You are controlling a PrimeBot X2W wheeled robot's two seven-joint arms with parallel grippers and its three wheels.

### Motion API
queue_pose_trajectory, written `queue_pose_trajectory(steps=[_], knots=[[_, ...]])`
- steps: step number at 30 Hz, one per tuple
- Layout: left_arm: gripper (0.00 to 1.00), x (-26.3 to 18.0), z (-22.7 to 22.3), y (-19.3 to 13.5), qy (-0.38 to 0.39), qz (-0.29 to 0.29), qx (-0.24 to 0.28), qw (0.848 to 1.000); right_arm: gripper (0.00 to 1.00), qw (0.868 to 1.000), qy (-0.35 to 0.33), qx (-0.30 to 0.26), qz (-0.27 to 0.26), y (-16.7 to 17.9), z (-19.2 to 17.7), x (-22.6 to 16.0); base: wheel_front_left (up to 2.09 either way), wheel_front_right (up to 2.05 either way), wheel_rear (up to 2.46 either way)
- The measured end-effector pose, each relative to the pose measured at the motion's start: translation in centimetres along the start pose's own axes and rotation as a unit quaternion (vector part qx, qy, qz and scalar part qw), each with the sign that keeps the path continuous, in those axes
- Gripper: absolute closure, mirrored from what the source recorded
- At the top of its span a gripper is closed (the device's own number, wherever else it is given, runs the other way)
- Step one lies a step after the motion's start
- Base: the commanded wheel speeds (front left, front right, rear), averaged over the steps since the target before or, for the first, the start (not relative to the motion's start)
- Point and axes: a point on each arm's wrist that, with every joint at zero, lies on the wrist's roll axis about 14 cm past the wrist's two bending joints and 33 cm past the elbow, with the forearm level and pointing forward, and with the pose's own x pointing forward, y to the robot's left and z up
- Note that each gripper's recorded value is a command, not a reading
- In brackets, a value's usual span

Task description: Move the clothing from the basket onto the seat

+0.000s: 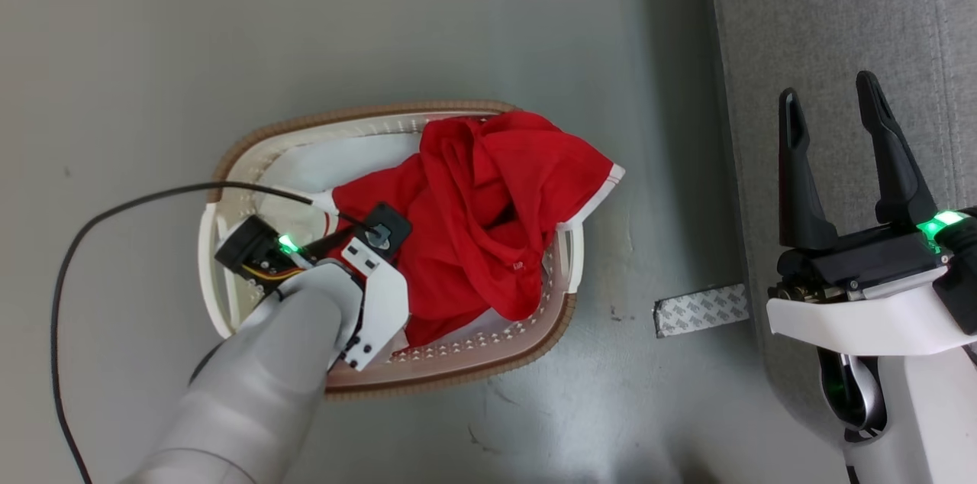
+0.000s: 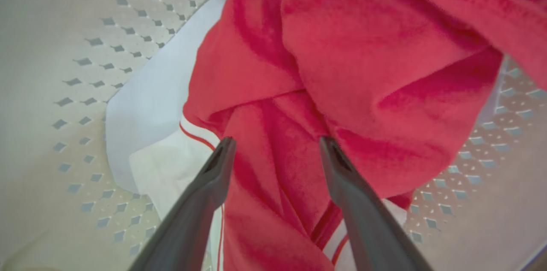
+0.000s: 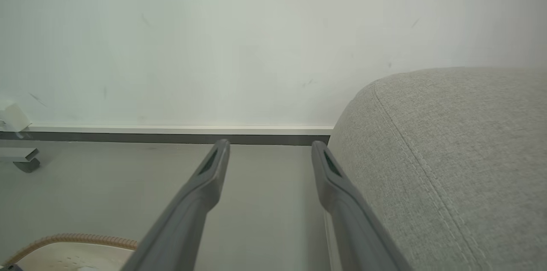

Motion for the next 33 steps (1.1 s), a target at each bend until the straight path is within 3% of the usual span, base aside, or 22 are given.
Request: queue_pose_trajectory(steps=[12,13,14,15,23,33], knots=[[0.00,1.7,-2.0,-1.0,0.035,-0.022,0.004,0.999,0.00,1.000,0.020,0.003,-0.011,-0.7,-1.5,-0.8,0.00,0.00,0.00],[0.29,1.7,-2.1,-1.1,0.036,-0.024,0.003,0.999,0.00,1.000,0.021,0.003,-0.012,-0.8,-1.6,-0.9,0.00,0.00,0.00],[0.76,1.8,-2.1,-1.2,0.037,-0.027,0.001,0.999,0.00,1.000,0.022,0.003,-0.014,-0.9,-1.6,-1.0,0.00,0.00,0.00],[1.00,1.8,-2.1,-1.3,0.037,-0.029,0.000,0.999,0.00,1.000,0.024,0.002,-0.016,-1.0,-1.7,-1.1,0.00,0.00,0.00],[1.00,1.1,-1.6,-2.1,0.023,-0.041,-0.005,0.999,0.00,1.000,0.022,0.001,-0.022,-1.3,-1.0,-1.9,0.00,0.00,0.00],[1.00,-1.2,2.5,-1.4,-0.082,-0.016,-0.096,0.992,0.00,1.000,0.012,0.006,-0.018,-0.6,0.1,-2.3,0.00,0.00,0.00]])
